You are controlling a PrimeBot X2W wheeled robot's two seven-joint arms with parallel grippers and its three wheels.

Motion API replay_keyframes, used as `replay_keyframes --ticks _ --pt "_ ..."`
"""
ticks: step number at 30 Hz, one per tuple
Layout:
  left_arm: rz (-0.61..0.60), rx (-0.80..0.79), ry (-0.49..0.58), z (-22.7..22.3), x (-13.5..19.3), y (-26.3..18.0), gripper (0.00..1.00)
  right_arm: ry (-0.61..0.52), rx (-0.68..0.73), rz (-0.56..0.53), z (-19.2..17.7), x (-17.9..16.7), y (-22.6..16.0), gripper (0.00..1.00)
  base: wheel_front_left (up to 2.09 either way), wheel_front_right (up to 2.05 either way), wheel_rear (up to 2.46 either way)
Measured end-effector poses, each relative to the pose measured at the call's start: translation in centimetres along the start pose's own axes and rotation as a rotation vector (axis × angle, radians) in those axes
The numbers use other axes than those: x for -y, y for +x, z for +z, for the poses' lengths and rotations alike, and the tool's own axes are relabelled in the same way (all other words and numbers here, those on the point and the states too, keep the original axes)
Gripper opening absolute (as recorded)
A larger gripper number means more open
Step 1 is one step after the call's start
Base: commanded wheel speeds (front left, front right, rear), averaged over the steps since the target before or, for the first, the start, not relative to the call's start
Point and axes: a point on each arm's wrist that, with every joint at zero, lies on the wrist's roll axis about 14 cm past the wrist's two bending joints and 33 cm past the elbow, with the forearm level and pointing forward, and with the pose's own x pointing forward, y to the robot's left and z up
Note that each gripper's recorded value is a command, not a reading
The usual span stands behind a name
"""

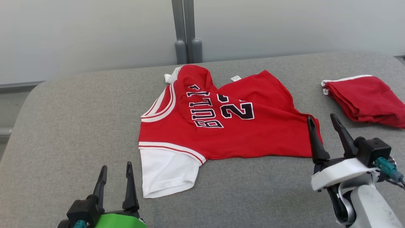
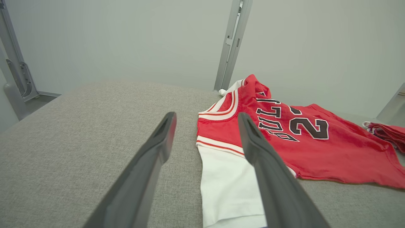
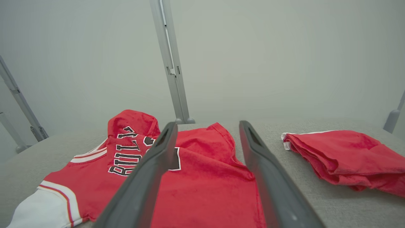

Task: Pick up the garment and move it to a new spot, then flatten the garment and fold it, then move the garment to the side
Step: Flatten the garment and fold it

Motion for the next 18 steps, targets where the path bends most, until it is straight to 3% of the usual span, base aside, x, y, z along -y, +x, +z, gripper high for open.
replay_keyframes --ticks 8,18 --pt "-0.015 0.009 -0.011 0.3 0.7 -0.7 1.0 0.047 0.033 -0.065 0.3 -0.5 -2.4 1.0 0.0 0.0 0.0" --pt "-0.02 -0.001 -0.008 0.0 0.9 -0.9 1.0 0.045 0.005 -0.037 -0.6 -1.9 -2.8 1.0 0.0 0.0 0.0"
